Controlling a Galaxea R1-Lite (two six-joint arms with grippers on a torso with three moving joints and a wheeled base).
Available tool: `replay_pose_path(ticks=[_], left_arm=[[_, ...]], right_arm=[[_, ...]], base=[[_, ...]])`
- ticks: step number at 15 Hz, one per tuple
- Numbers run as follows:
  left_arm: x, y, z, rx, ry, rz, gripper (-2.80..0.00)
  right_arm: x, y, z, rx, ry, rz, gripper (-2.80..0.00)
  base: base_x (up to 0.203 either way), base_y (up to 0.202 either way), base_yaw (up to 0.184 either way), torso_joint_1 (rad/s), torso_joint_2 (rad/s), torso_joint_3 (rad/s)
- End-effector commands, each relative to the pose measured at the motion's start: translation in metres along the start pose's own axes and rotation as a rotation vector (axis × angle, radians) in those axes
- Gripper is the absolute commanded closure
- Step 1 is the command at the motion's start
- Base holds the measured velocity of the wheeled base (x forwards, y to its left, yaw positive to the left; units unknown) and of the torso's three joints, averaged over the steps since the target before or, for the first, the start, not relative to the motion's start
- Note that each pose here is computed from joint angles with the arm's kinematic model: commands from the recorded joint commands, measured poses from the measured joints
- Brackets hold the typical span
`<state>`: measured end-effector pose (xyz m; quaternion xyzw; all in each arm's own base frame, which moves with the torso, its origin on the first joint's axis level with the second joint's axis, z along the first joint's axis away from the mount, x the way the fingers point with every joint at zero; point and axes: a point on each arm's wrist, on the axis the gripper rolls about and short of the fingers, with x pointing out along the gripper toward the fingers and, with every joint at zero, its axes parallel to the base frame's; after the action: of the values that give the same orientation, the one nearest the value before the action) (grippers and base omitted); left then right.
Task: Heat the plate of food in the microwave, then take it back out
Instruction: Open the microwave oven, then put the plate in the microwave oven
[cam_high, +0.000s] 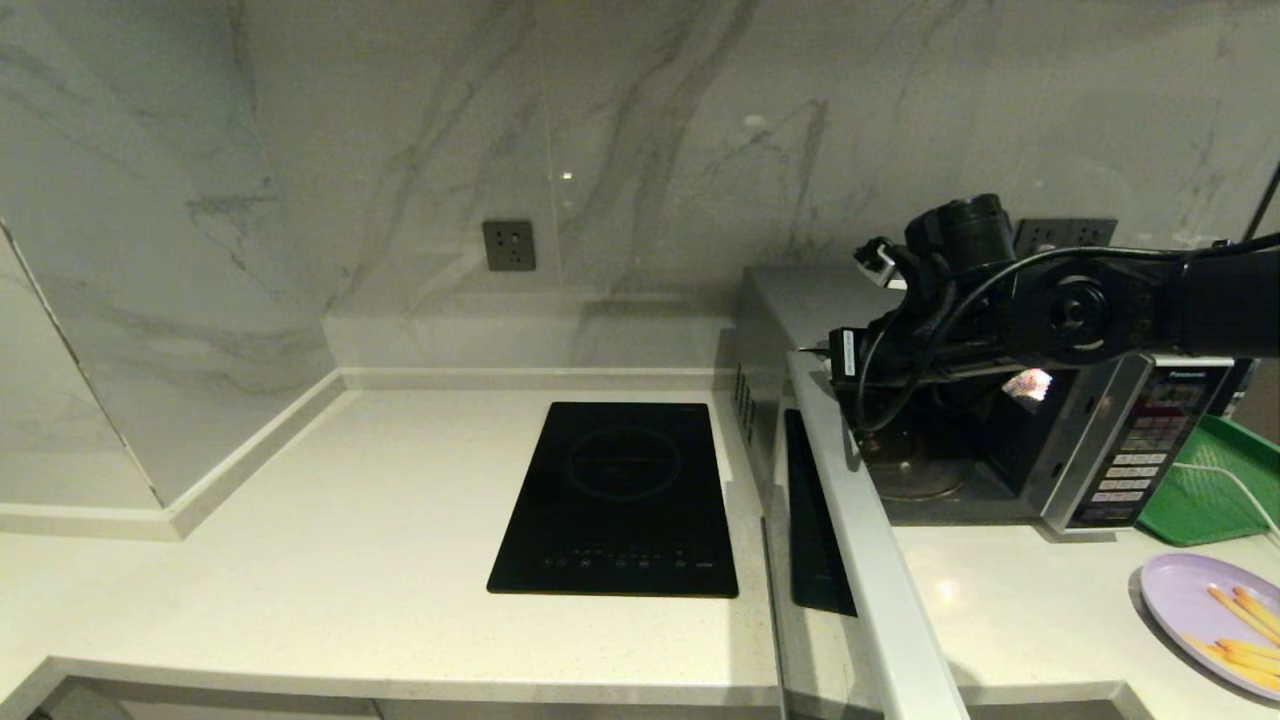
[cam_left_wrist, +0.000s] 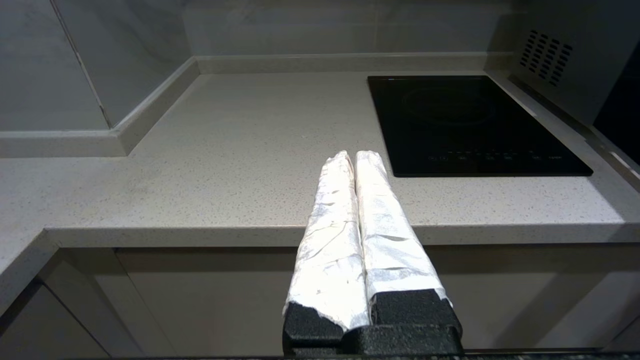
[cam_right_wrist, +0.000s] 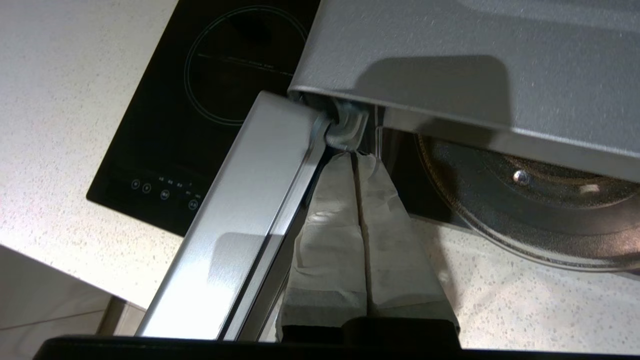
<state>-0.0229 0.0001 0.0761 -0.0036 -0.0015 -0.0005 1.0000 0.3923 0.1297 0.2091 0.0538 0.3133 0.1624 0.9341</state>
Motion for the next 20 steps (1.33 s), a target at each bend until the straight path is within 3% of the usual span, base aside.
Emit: replay_pose_path(ticks=[1, 9, 12, 16, 20], left_arm=[[0.000, 0.000, 0.000, 0.000, 0.000, 0.000, 0.00], [0.000, 0.000, 0.000, 0.001, 0.000, 0.001, 0.00], [0.000, 0.000, 0.000, 0.001, 0.000, 0.000, 0.00], [0.000, 0.000, 0.000, 0.000, 0.000, 0.000, 0.00], [0.000, 0.000, 0.000, 0.000, 0.000, 0.000, 0.00]], right_arm=[[0.013, -0.001, -0.004, 0.003, 0.022, -0.004, 0.00], [0.009, 0.000, 0.003, 0.022, -0.006, -0.001, 0.00], [-0.011, 0.002, 0.007, 0.020, -0.028, 0.002, 0.00], [-0.045, -0.013, -0.012, 0.044, 0.000, -0.104, 0.00], [-0.099, -0.026, -0.019, 0.069, -0.050, -0.149, 0.00]], base=[[0.000, 0.000, 0.000, 0.000, 0.00, 0.000], [0.000, 0.000, 0.000, 0.000, 0.00, 0.000], [0.000, 0.000, 0.000, 0.000, 0.00, 0.000], [0.000, 0.000, 0.000, 0.000, 0.00, 0.000], [0.000, 0.000, 0.000, 0.000, 0.00, 0.000]])
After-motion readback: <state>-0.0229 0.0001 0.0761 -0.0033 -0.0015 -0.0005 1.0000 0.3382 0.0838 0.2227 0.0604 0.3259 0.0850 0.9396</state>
